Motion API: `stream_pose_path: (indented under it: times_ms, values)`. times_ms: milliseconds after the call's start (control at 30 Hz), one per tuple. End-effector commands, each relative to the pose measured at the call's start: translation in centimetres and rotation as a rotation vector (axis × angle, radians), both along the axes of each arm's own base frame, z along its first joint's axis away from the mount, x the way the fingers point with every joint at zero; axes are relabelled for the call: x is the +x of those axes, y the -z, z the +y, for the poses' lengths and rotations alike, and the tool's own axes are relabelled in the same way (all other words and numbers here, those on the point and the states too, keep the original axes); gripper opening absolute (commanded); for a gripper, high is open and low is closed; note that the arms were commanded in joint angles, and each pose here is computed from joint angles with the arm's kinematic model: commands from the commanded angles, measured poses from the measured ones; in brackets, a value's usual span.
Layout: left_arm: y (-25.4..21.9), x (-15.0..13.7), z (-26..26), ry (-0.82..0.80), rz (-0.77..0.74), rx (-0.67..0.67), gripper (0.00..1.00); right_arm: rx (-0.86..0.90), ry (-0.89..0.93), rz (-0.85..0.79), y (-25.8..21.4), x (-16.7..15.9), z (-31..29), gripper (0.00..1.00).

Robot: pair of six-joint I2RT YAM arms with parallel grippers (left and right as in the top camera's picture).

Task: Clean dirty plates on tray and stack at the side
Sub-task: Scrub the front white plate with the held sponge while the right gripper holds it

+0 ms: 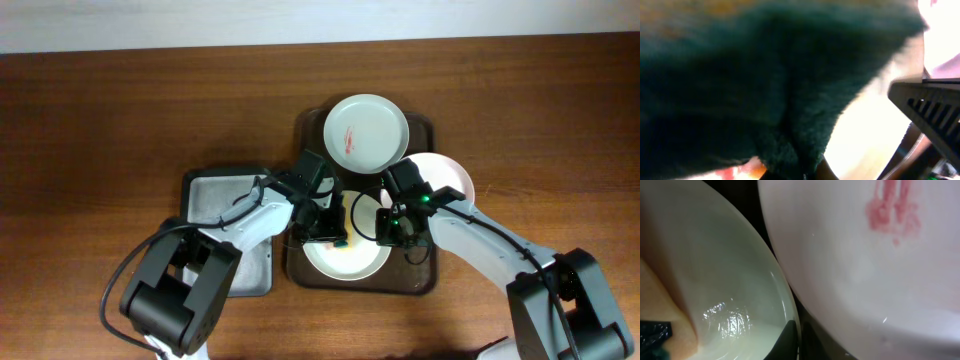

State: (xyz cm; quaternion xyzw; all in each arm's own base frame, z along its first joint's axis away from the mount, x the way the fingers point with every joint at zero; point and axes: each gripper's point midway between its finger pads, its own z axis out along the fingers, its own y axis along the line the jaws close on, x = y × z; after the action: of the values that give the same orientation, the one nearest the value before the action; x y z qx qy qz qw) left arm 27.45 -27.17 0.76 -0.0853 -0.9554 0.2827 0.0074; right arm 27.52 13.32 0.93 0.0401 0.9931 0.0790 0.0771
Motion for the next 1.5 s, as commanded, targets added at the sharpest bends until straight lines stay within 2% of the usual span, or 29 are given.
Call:
stream_pose_path:
  times_ms: [0, 100, 167, 333, 467, 567, 700, 767, 833, 967, 1100, 1167, 1333, 1467]
  values:
    - [2.2, -2.1, -0.7, -0.011, 0.159, -0.029, 0.00, -0.026, 0.012, -0.011, 0.1, 0.2, -0.4, 0.04]
    - [3.6, -2.7, 0.4, -0.025, 0.187, 0.039, 0.00, -0.025, 0.012, -0.011, 0.1, 0.2, -0.4, 0.04]
    - [4.4, -2.6, 2.5, -0.049, 0.174, 0.171, 0.00, -0.022, 0.011, -0.010, 0.1, 0.2, -0.3, 0.04]
    - [3.4, -0.7, 10.6, -0.104, 0.070, 0.619, 0.00, -0.021, 0.020, -0.009, 0.1, 0.2, -0.3, 0.04]
    - [1.8, 0.7, 12.7, -0.110, -0.007, 0.750, 0.00, -0.021, 0.020, -0.008, 0.1, 0.2, -0.3, 0.04]
    - [1.6, 1.0, 12.4, -0.113, -0.012, 0.736, 0.00, -0.021, 0.023, -0.008, 0.1, 0.2, -0.3, 0.04]
    - [1.7, 0.5, 6.2, -0.091, 0.056, 0.431, 0.00, -0.022, 0.023, -0.006, 0.1, 0.1, -0.4, 0.04]
    - [1.0, 0.0, 1.7, -0.047, 0.080, 0.212, 0.00, -0.022, 0.022, -0.006, 0.1, 0.1, -0.4, 0.04]
    - [0.2, -0.7, -1.4, 0.004, 0.087, 0.073, 0.00, -0.023, 0.014, -0.007, 0.1, 0.1, -0.4, 0.04]
    - [0.2, -1.6, -4.3, 0.015, 0.082, -0.034, 0.00, -0.023, 0.014, -0.007, 0.1, 0.1, -0.3, 0.04]
    - [1.3, -2.3, -3.9, 0.006, 0.088, -0.028, 0.00, -0.024, 0.014, -0.007, 0.1, 0.1, -0.4, 0.04]
    - [2.0, -2.2, -3.1, -0.010, 0.077, 0.017, 0.00, -0.024, 0.014, -0.007, 0.1, 0.1, -0.4, 0.04]
    - [3.9, -1.3, 3.4, -0.118, 0.082, 0.281, 0.00, -0.023, 0.014, -0.006, 0.1, 0.1, -0.4, 0.04]
    - [2.7, 0.5, 9.8, -0.196, 0.014, 0.537, 0.00, -0.023, 0.014, -0.006, 0.1, 0.1, -0.4, 0.04]
